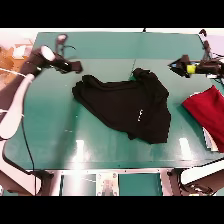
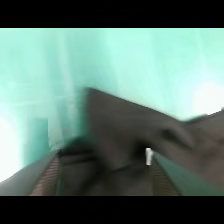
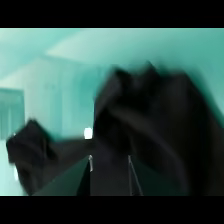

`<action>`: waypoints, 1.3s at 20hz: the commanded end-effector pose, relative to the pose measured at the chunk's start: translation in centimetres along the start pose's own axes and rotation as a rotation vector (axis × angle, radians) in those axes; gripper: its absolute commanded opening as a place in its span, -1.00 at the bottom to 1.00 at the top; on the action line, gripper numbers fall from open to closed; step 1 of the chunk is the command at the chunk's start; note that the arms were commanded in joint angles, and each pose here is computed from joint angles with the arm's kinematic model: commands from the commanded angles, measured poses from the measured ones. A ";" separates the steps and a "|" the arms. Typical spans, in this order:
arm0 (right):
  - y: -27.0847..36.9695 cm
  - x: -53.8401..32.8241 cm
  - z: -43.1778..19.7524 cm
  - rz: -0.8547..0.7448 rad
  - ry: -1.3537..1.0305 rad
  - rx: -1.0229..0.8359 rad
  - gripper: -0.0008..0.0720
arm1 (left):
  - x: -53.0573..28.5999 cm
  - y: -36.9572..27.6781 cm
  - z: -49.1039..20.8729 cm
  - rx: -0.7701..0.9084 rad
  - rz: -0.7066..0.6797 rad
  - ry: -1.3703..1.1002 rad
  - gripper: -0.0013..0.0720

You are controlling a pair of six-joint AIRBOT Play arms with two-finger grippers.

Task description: Fold the shirts.

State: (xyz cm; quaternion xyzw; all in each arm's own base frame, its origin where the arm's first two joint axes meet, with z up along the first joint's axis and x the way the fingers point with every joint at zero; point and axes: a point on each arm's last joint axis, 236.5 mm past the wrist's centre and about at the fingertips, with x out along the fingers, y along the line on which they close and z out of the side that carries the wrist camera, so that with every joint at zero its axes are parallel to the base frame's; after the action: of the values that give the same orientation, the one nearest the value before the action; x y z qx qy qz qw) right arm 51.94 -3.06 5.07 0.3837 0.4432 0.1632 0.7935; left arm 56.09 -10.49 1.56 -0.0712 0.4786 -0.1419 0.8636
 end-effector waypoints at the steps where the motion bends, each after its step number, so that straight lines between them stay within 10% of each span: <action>1: -3.6 -4.7 -4.6 -0.076 0.098 0.069 -0.29 | -4.2 6.7 -4.3 -0.161 -0.004 0.221 0.66; 12: -4.6 -7.2 -18.5 -0.162 0.048 0.202 -0.47 | 3.2 1.5 -12.3 -0.250 -0.294 0.336 0.65; 14: -4.2 -7.4 -18.9 -0.159 0.047 0.194 -0.48 | 4.0 0.5 -12.9 -0.219 -0.301 0.355 -0.36; 15: -4.0 -7.5 -18.9 -0.156 0.049 0.189 -0.48 | 4.2 0.5 -12.7 -0.205 -0.297 0.343 -0.56; 21: -4.3 -8.6 -20.8 -0.212 0.109 0.163 -0.48 | 4.5 1.1 -12.3 -0.203 -0.278 0.322 -0.84; 23: -4.9 -9.4 -21.0 -0.255 0.104 0.173 -0.43 | 3.7 0.7 -12.1 -0.175 -0.289 0.344 -0.50; 24: -5.0 -9.7 -21.1 -0.260 0.103 0.184 -0.35 | 3.0 0.9 -11.7 -0.150 -0.285 0.353 0.28; 26: -6.3 -10.3 -21.9 -0.301 0.117 0.230 -0.31 | 1.1 1.9 -10.5 -0.142 -0.283 0.363 0.38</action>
State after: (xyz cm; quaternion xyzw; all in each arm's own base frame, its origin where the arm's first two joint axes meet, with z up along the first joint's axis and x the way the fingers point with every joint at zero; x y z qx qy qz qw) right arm 29.09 -2.20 0.28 0.3924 0.5365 0.0432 0.7459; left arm 48.38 -10.23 -6.98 -0.1850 0.6084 -0.2334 0.7356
